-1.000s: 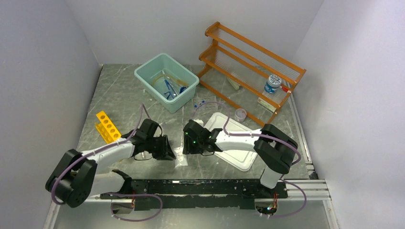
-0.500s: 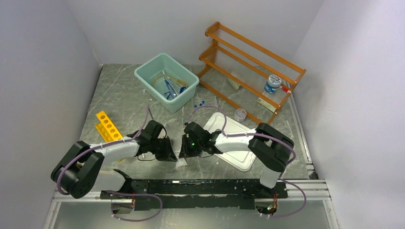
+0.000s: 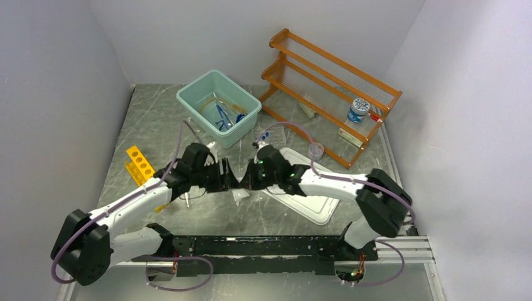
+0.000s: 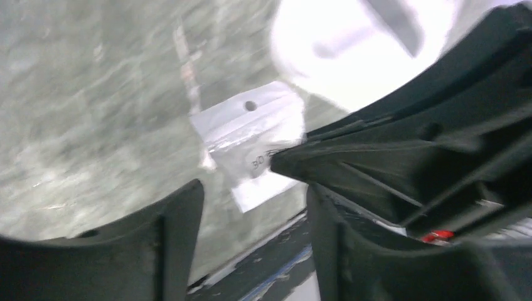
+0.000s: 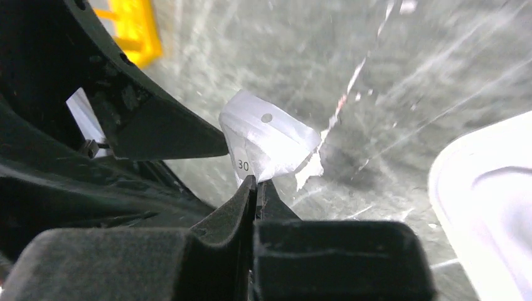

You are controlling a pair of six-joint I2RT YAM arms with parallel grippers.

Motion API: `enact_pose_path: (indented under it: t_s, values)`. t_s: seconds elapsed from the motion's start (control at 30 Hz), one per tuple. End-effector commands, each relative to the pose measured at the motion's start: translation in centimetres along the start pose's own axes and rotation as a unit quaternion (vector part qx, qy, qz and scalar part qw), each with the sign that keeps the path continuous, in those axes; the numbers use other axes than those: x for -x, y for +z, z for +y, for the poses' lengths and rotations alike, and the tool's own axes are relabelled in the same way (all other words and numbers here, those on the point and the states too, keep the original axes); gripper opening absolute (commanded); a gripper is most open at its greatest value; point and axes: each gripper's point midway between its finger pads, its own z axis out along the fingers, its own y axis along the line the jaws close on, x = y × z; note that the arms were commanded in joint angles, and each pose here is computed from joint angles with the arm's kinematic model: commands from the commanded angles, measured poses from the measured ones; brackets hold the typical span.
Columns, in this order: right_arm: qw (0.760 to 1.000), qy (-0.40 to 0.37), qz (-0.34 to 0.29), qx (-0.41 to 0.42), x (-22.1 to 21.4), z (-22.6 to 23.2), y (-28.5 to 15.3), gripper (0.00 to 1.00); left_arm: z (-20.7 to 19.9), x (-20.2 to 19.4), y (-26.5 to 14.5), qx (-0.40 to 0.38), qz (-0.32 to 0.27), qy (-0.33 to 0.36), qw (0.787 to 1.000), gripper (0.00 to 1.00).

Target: Organize the chemistry lab equipment

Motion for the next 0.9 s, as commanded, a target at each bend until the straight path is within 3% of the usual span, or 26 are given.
enact_pose_path:
  t_s: [0.0,0.03,0.13,0.37,0.6,0.87]
  values:
    - [0.993,-0.032,-0.086,0.069,5.5,1.6,-4.1,0.0,-6.4,5.0,-3.7,-0.078,-0.042,0.079,0.993,0.77]
    - [0.991,-0.031,-0.102,0.084,6.7,1.8,-5.1,0.0,-7.4,5.7,-4.5,-0.077,-0.039,0.097,0.991,0.83]
    - [0.981,-0.037,-0.143,0.127,9.9,2.7,-8.3,0.0,-10.5,7.9,-6.4,-0.098,-0.044,0.143,0.984,0.87]
    - [0.958,-0.047,-0.227,0.169,15.8,4.1,-14.4,0.0,-14.4,9.2,-8.0,-0.179,-0.058,0.171,0.967,0.86]
    - [0.938,-0.056,-0.247,0.238,17.8,5.0,-18.0,0.0,-17.8,8.1,-8.8,-0.305,-0.033,0.158,0.939,0.73]
    - [0.93,-0.069,-0.231,0.278,17.3,6.3,-19.1,0.0,-19.1,9.1,-9.0,-0.334,-0.053,0.162,0.927,0.54]
